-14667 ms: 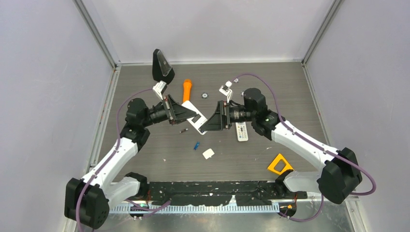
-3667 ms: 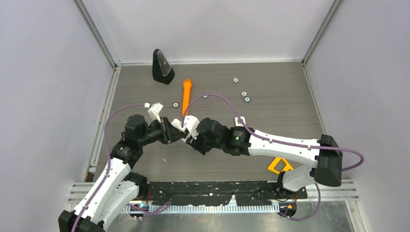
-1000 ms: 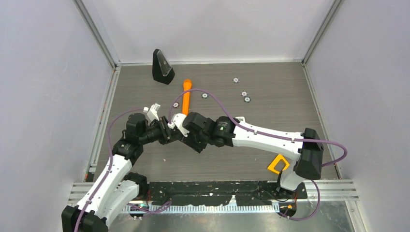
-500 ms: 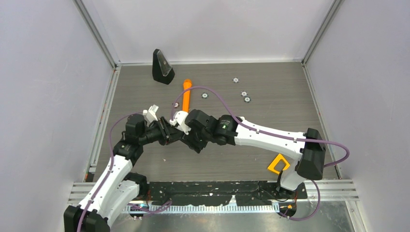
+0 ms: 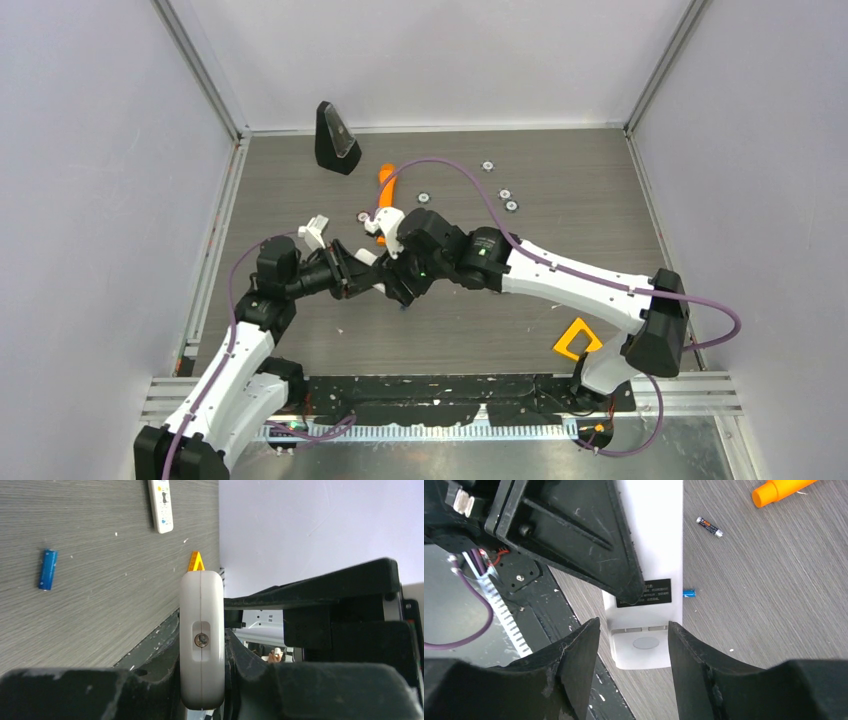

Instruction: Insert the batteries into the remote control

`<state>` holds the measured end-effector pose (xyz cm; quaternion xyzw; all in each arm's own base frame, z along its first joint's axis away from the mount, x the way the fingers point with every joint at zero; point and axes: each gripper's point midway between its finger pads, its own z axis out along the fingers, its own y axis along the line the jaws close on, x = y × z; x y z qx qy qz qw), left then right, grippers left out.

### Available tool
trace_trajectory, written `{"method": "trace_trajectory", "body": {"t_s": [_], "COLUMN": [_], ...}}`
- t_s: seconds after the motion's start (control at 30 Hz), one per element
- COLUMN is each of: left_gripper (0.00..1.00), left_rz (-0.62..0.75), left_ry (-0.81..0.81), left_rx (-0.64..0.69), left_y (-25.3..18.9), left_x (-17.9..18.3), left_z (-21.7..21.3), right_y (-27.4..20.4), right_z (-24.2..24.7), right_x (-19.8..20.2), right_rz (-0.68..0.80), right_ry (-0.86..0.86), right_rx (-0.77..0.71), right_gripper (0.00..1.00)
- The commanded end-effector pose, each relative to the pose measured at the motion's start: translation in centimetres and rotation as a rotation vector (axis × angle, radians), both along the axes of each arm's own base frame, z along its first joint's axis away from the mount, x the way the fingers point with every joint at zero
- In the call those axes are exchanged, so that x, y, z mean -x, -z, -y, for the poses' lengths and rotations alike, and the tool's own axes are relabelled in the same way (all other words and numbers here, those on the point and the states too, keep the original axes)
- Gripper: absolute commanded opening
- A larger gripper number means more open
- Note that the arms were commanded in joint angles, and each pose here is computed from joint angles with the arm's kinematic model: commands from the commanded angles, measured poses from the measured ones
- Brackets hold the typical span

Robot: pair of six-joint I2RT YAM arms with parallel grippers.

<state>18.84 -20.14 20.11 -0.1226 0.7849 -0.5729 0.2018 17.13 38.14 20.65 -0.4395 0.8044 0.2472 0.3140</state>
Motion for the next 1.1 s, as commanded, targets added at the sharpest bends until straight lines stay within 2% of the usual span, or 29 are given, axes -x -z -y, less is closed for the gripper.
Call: {"method": "trace_trajectory", "body": {"t_s": [0.0, 0.2, 0.3, 0.4, 0.5, 0.83, 1.07], "left_gripper": [0.00, 0.00, 0.00, 0.00, 0.00, 0.00, 0.00], "left_rz": [0.114, 0.104, 0.106, 0.109, 0.095, 0.072, 0.103], "left_ry": [0.074, 0.064, 0.058, 0.046, 0.007, -0.093, -0.141], "left_rx": [0.092, 0.104, 0.112, 0.125, 0.150, 0.234, 0.259], "left_y": [-3.6, -3.5, -3.7, -4.3, -5.1, -8.4, -10.2], "left_x": [0.8, 0.5, 0.4, 0.4, 0.3, -0.1, -0.5], "left_z": [0.6, 0.5, 0.5, 0.4, 0.2, -0.4, -0.8], "right_y": [-3.6, -6.7, -7.4, -9.0, -9.8, -12.6, -11.8], "right_z": [-0.4, 0.9, 2.6, 5.0, 6.6, 5.3, 3.8], "right_x": [-0.2, -1.7, -3.1, -4.6, -4.5, -2.5, -1.9], "right_rz": [-0.042, -0.068, -0.128, -0.192, -0.278, -0.506, -0.661], "right_ry": [0.045, 0.163, 0.303, 0.428, 0.498, 0.460, 0.446], "right_rx": [-0.145, -0.255, -0.329, -0.467, -0.623, -0.935, -0.971], "right_gripper": [0.58, 0.58, 0.58, 0.58, 0.58, 0.62, 0.65]}}
